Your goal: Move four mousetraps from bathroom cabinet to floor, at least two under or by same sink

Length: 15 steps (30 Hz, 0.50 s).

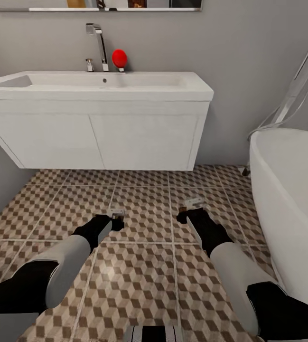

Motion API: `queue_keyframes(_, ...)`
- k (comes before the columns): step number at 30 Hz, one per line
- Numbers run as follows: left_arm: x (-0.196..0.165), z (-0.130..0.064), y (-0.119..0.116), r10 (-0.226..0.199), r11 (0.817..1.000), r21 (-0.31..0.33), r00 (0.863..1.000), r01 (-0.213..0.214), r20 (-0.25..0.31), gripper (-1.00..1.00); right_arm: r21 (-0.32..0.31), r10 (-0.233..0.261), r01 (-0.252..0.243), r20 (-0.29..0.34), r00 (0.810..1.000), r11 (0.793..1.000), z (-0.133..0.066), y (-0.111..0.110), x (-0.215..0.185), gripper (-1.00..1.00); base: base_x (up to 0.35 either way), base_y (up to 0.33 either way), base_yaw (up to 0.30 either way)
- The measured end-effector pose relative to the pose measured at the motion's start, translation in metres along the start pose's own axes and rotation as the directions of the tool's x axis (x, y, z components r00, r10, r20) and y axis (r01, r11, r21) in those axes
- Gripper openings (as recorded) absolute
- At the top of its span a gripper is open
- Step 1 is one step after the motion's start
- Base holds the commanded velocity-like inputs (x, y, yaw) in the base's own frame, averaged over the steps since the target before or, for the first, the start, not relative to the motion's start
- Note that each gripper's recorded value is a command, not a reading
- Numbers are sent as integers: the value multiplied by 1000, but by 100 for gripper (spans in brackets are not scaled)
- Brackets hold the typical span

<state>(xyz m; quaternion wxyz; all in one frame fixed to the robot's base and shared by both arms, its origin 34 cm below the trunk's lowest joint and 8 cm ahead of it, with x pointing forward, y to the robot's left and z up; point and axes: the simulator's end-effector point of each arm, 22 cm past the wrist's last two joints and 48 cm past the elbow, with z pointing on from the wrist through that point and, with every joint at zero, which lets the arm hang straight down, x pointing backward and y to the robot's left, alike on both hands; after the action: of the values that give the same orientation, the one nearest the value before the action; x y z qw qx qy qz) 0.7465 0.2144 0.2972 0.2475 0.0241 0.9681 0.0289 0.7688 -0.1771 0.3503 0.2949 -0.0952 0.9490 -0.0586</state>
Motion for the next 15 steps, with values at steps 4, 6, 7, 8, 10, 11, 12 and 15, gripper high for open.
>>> queue_keyframes(4,12,11,-1,1,1000,2,1000,-1,-23,-100,-5,-1,1,-22,1000,1000,11,3,12,-100,0,0,0)
queue_keyframes(6,18,17,-2,2,1000,3,999,-2,-34,-100,-7,-2,2,-33,999,1000,16,5,18,-100,0,0,0)
queue_keyframes(7,21,19,-3,2,1000,3,999,-2,-40,-100,-8,-3,2,-39,999,1000,19,5,21,-100,0,0,0)
queue_keyframes(8,24,22,-3,2,1000,4,999,-2,-45,-100,-10,-3,2,-44,999,1000,22,7,24,-100,0,0,0)
queue_keyframes(10,30,27,-4,3,1000,5,998,-3,-56,-100,-12,-4,3,-55,998,1000,27,8,30,-100,0,0,0)
queue_keyframes(11,33,30,-4,3,1000,5,998,-3,-61,-100,-13,-4,3,-61,998,1000,30,9,33,-100,0,0,0)
queue_keyframes(12,36,33,-5,3,1000,6,998,-3,-66,-100,-14,-5,4,-67,998,1000,32,10,36,-100,0,0,0)
queue_keyframes(15,45,40,-7,4,1000,8,997,-3,-81,-100,-18,-6,4,-84,996,1000,40,12,46,-100,0,0,0)
